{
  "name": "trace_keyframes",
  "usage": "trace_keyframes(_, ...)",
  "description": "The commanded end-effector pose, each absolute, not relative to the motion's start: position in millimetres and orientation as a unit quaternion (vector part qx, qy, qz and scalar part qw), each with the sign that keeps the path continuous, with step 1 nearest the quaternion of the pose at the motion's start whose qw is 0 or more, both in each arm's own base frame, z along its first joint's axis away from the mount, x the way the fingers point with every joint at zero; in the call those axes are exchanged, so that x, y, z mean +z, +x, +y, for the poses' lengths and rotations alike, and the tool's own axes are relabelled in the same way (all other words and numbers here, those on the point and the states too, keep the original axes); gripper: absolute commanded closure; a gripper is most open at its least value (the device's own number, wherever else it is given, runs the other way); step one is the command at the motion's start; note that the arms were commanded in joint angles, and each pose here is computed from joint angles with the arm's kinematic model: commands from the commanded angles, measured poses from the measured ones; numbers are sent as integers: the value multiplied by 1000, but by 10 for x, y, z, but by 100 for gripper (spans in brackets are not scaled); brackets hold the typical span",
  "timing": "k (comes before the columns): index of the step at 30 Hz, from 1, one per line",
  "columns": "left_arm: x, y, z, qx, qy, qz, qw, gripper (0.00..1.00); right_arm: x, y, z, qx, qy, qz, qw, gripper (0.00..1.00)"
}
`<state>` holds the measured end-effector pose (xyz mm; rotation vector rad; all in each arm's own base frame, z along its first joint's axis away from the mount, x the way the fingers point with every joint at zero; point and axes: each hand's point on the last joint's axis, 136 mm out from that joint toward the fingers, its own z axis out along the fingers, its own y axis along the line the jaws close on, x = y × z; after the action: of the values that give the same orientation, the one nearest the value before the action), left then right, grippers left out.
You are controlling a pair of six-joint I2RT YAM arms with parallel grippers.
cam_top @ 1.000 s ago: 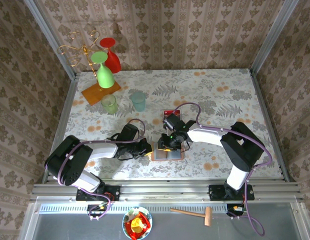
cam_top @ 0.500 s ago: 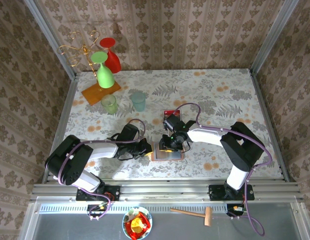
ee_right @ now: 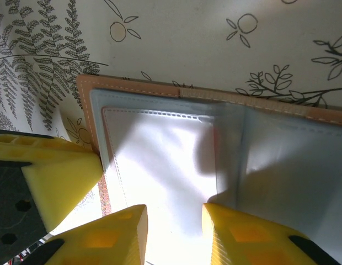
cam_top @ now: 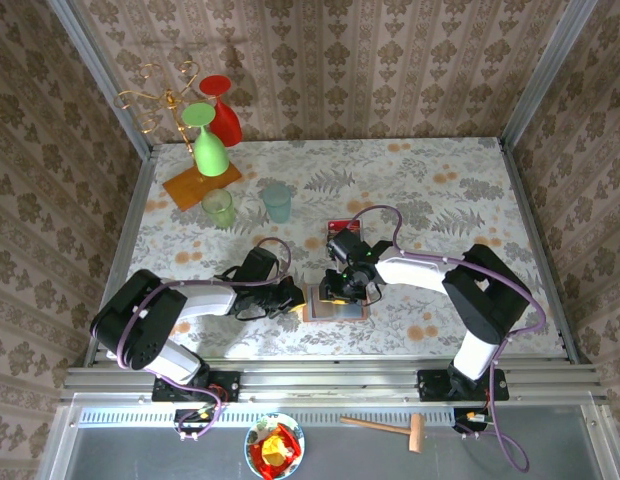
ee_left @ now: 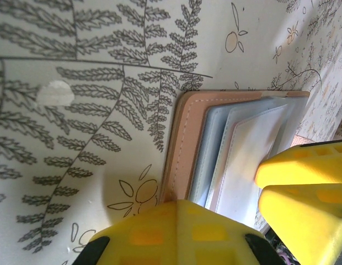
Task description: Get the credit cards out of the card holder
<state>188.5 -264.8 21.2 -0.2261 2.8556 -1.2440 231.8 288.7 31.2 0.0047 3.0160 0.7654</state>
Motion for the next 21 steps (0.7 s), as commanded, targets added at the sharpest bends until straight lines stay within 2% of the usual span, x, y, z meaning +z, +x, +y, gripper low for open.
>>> trace_keyframes(1, 122, 1854, -2597, -378, -78, 922, -4, 93, 348, 2325, 2775, 231, 3, 973, 25, 66)
trace_keyframes(13, 142, 1867, -2611, -377, -76, 923, -5, 93, 322, 2324, 2705, 231, 11, 972, 27, 66)
trace_keyframes(21, 144, 1873, -2616, -377, -75, 923, -5, 93, 481, 2355, 2918, 296, 1, 954, 34, 69)
